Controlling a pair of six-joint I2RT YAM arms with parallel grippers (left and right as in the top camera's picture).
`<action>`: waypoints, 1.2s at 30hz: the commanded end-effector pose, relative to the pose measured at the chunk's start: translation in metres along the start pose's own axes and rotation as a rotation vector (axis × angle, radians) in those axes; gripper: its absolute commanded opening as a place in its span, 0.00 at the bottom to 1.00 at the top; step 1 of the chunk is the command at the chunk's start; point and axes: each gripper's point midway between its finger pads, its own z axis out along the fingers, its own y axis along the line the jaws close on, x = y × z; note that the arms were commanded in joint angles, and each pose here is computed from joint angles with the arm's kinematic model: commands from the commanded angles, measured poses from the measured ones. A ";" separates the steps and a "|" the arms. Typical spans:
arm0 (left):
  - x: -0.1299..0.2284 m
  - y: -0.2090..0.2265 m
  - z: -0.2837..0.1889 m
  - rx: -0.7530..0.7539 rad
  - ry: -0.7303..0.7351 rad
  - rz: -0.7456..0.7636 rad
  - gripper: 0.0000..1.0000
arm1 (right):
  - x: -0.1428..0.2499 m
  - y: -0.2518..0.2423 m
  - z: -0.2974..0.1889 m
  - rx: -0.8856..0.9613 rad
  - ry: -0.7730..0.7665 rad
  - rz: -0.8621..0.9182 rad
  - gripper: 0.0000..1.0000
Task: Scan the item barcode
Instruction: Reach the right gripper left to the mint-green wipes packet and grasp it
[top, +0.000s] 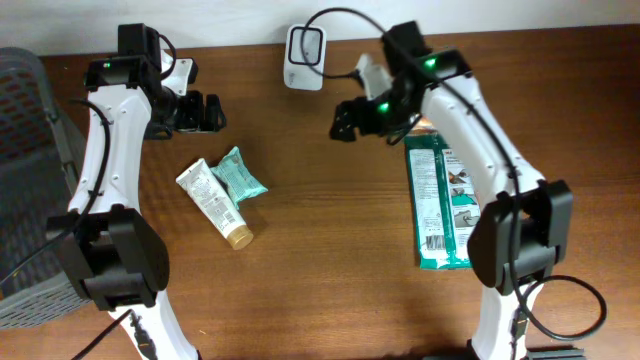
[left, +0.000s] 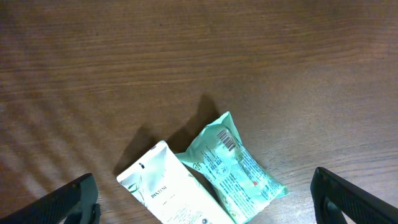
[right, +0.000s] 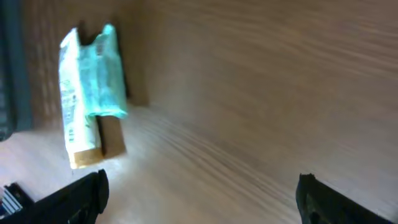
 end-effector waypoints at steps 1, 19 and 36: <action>-0.001 0.000 -0.002 -0.004 -0.007 -0.005 0.99 | 0.016 0.033 0.043 -0.082 0.028 0.012 0.93; -0.001 0.000 -0.002 -0.004 -0.007 -0.005 0.99 | 0.020 0.053 0.078 -0.116 -0.014 0.014 0.93; -0.005 -0.007 -0.002 0.030 -0.023 -0.002 0.99 | 0.012 0.090 0.092 -0.164 -0.067 -0.088 0.94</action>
